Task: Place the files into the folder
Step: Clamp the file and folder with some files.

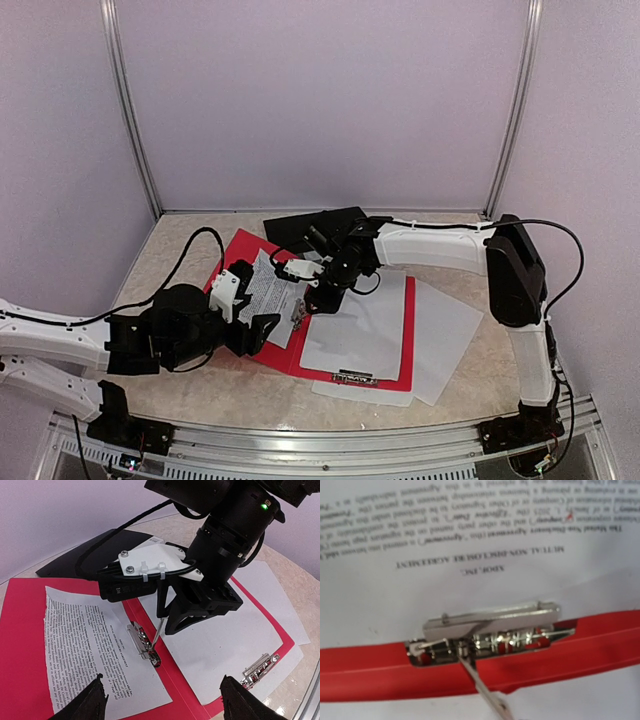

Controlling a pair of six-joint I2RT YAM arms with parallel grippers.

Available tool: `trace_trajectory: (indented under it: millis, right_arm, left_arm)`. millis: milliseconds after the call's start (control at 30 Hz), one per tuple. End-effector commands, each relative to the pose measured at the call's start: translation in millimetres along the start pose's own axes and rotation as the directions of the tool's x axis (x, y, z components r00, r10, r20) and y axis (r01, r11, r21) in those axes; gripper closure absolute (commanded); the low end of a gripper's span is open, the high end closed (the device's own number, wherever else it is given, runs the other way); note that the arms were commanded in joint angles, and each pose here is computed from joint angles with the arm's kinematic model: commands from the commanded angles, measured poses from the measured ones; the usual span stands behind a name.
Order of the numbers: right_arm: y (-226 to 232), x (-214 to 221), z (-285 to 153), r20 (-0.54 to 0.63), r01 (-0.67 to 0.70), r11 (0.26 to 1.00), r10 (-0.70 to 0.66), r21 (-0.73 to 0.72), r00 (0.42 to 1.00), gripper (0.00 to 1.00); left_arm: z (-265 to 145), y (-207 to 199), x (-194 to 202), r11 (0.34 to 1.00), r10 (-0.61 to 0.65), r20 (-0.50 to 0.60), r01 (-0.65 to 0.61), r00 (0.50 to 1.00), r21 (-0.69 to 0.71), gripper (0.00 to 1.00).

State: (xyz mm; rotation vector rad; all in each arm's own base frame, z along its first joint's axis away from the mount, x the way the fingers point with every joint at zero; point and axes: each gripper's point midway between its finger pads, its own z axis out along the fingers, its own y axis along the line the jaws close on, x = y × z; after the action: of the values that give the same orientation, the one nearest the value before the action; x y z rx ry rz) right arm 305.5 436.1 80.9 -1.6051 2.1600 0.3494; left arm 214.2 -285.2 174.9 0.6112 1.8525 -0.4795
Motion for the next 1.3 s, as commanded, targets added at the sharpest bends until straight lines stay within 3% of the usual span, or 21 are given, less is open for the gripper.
trace_trajectory:
  millis: [0,300,933,1267]
  right_arm:
    - [4,3,5,-0.035,0.024,1.000,-0.024,0.003,0.999,0.71]
    - [1,7,6,-0.047,0.025,1.000,-0.024,0.018,0.999,0.79]
    - [-3,4,-3,-0.042,0.021,0.999,-0.019,0.048,0.999,0.84]
    - [-4,2,-4,-0.038,0.022,0.998,-0.020,0.051,0.999,0.94]
  left_arm:
    - [0,5,12,1.000,0.000,-0.031,0.000,1.000,-0.005,0.24]
    - [4,6,15,1.000,-0.002,-0.045,0.001,0.999,-0.008,0.24]
    - [9,4,19,1.000,-0.003,-0.066,0.004,0.998,0.003,0.24]
    - [16,-1,26,1.000,0.024,-0.088,-0.022,0.996,0.021,0.24]
